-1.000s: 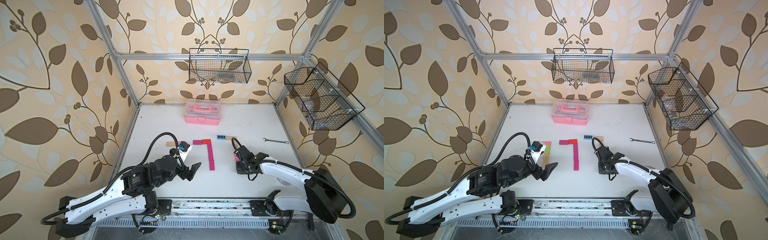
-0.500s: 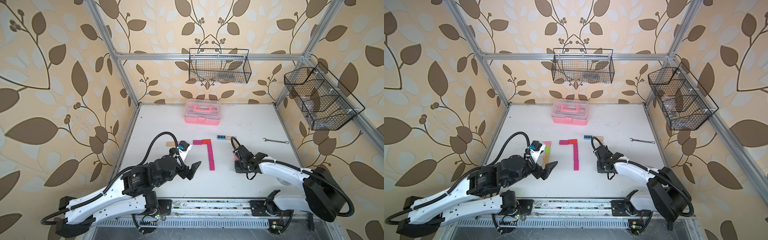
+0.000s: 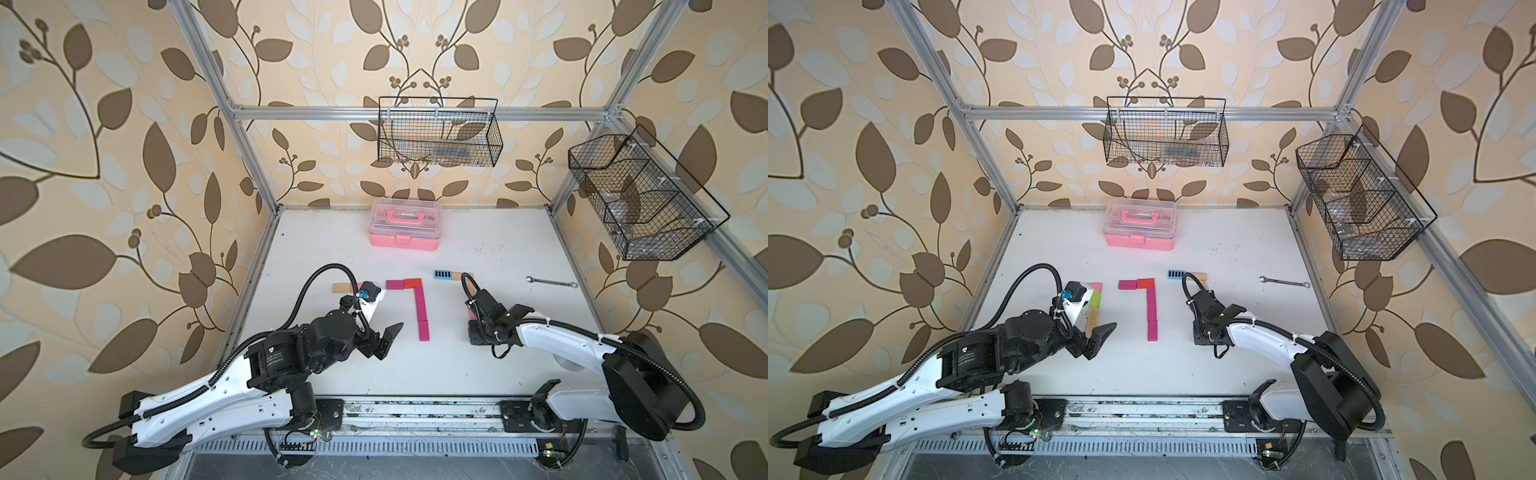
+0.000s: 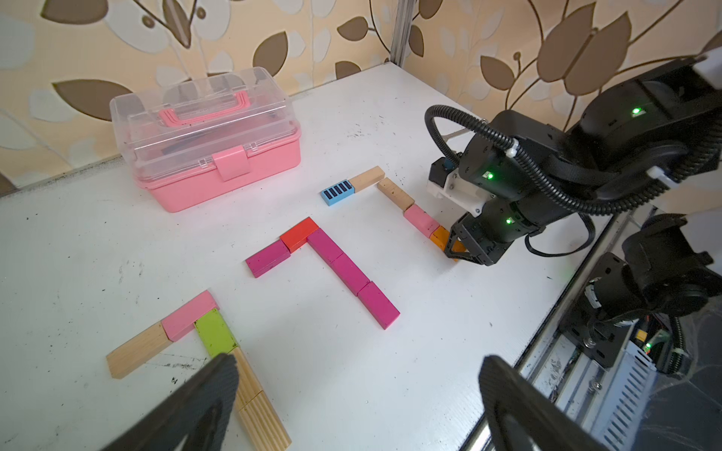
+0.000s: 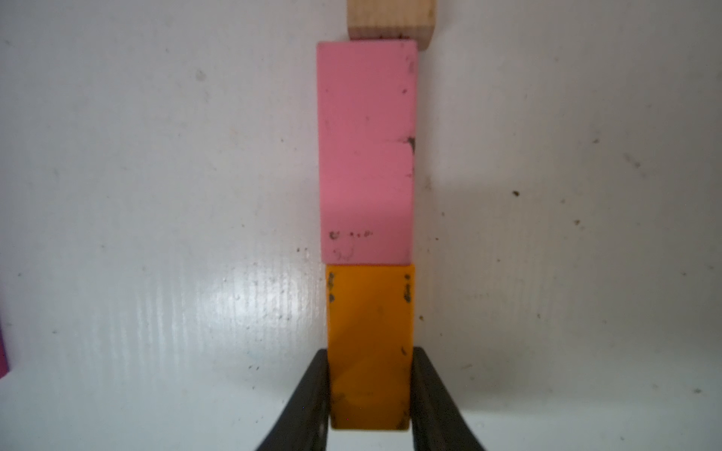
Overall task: Assemble the number 7 with building blocks
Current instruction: Assemble the building block at the center of the board, then adjust the building block at the center of the board.
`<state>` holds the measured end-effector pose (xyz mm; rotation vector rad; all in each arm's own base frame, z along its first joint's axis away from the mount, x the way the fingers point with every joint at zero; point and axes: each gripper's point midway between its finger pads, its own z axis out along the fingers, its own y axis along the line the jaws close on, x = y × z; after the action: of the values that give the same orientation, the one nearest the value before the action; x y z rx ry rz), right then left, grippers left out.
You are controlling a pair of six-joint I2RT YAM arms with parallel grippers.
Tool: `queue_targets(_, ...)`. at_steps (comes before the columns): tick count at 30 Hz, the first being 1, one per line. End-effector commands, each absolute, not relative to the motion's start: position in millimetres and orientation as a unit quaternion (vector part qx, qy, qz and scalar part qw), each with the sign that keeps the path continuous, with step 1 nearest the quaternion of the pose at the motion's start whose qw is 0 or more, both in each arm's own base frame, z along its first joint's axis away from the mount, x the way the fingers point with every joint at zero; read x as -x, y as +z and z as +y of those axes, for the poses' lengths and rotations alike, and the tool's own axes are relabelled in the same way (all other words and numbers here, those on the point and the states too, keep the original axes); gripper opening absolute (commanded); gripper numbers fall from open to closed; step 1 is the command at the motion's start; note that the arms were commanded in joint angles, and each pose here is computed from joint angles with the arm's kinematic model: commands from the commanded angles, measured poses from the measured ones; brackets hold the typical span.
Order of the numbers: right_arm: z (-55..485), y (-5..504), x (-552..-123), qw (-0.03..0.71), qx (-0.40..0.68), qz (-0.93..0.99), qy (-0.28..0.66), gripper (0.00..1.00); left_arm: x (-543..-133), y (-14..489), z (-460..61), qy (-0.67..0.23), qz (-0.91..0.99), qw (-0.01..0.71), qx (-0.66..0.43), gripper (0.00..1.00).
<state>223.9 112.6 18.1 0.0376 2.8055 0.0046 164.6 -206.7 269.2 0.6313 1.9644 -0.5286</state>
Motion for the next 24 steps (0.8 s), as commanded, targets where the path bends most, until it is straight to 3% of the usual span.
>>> queue_targets(1, 110.6, 12.5, -219.2, 0.149, -0.006, 0.989, -0.005, 0.35, -170.8, 275.0, -203.1, -0.209, 0.803, 0.5, -0.248, 0.99)
queue_targets(8, 100.6, 31.1, -207.4, 0.162, -0.022, 0.986, -0.016, 0.61, -170.7, 276.0, -203.7, -0.211, 0.802, 0.5, -0.248, 0.99)
queue_targets(11, 98.8, 37.4, -193.5, 0.171, -0.043, 0.984, -0.003, 0.62, -170.7, 276.3, -205.1, -0.212, 0.802, 0.499, -0.25, 0.99)
queue_targets(14, 94.4, 36.2, -179.4, 0.17, -0.064, 0.983, 0.004, 0.53, -170.3, 275.0, -205.7, -0.212, 0.803, 0.497, -0.251, 0.99)
queue_targets(19, 95.4, 30.4, -173.0, 0.175, -0.083, 0.981, 0.027, 0.24, -168.9, 276.8, -205.7, -0.22, 0.799, 0.501, -0.251, 0.99)
queue_targets(24, 102.4, 25.7, -176.9, 0.175, -0.08, 0.981, 0.032, 0.13, -168.7, 277.0, -205.5, -0.221, 0.799, 0.501, -0.25, 0.99)
